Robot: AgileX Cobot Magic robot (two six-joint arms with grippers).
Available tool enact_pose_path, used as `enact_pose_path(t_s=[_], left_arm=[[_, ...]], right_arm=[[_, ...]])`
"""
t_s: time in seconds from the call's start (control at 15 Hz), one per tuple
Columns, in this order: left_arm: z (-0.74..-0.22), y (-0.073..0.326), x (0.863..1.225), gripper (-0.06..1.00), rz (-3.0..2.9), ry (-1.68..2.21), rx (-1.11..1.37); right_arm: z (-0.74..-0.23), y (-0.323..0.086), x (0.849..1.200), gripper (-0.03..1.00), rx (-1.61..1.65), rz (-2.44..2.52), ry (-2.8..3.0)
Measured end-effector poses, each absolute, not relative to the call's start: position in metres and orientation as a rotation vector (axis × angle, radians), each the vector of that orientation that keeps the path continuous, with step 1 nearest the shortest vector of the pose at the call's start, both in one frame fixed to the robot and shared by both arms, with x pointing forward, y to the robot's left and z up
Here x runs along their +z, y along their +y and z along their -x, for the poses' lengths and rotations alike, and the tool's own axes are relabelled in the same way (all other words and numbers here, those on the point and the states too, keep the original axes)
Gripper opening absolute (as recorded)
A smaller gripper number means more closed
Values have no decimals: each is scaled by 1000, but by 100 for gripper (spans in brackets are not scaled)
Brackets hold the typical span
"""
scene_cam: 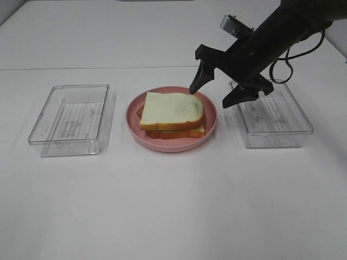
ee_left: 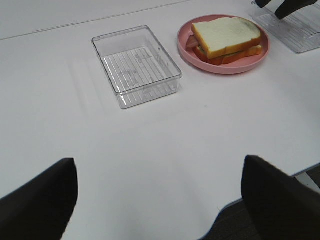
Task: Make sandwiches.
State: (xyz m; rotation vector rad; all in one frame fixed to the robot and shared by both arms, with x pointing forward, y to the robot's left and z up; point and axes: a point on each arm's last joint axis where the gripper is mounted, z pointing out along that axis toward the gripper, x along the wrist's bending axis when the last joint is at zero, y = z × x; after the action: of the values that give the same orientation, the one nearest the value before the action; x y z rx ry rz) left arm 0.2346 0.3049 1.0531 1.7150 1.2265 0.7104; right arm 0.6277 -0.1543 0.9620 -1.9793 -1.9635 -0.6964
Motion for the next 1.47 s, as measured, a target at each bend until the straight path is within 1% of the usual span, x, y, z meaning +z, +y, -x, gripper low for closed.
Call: enact_pose_path(t_s=[0.07,0.27,0.53,0.67,0.73,0.8,0.87,0.93,1.07,1.2,1.4,1.47], left_arm=[[-235,305,1053,83,-1715,1227,710],[-235,305,1053,83,-1715,1227,710],[-235,305,1053,83,-1715,1227,710],[-235,305,1053,83,-1715,1227,710],[-235,305,1053,83,-1715,1227,710],[-235,305,1053,83,-1715,1227,710],[-235,305,1053,83,-1715,1227,710],[-235,305,1053,83,-1715,1227,710],[-235,305,1053,83,-1715,1227,710],[-235,305,1053,83,-1715,1227,710],[-235,305,1053,83,-1715,1227,710],[-235,305,1053,83,-1717,1224,711]], right_arm=[[-617,-162,981,76,-627,1955,-2068],[-595,-174,1017,76,-530,1887,-2224],[-551,-197,1085,76,-462,1863,-2440],[-522,-208,1124,76,-539,1873,-2508],[-514,-210,1133,76,-577,1879,-2524],[-499,-215,1151,76,-654,1891,-2556],[-465,-224,1180,76,-811,1899,-2596],[-444,-230,1189,76,-876,1901,-2609],[-403,-240,1188,76,-939,1901,-2621],[-372,-248,1178,76,-962,1901,-2626],[-311,-264,1143,76,-1015,1900,-2635],[-285,-271,1121,76,-1051,1899,-2640]])
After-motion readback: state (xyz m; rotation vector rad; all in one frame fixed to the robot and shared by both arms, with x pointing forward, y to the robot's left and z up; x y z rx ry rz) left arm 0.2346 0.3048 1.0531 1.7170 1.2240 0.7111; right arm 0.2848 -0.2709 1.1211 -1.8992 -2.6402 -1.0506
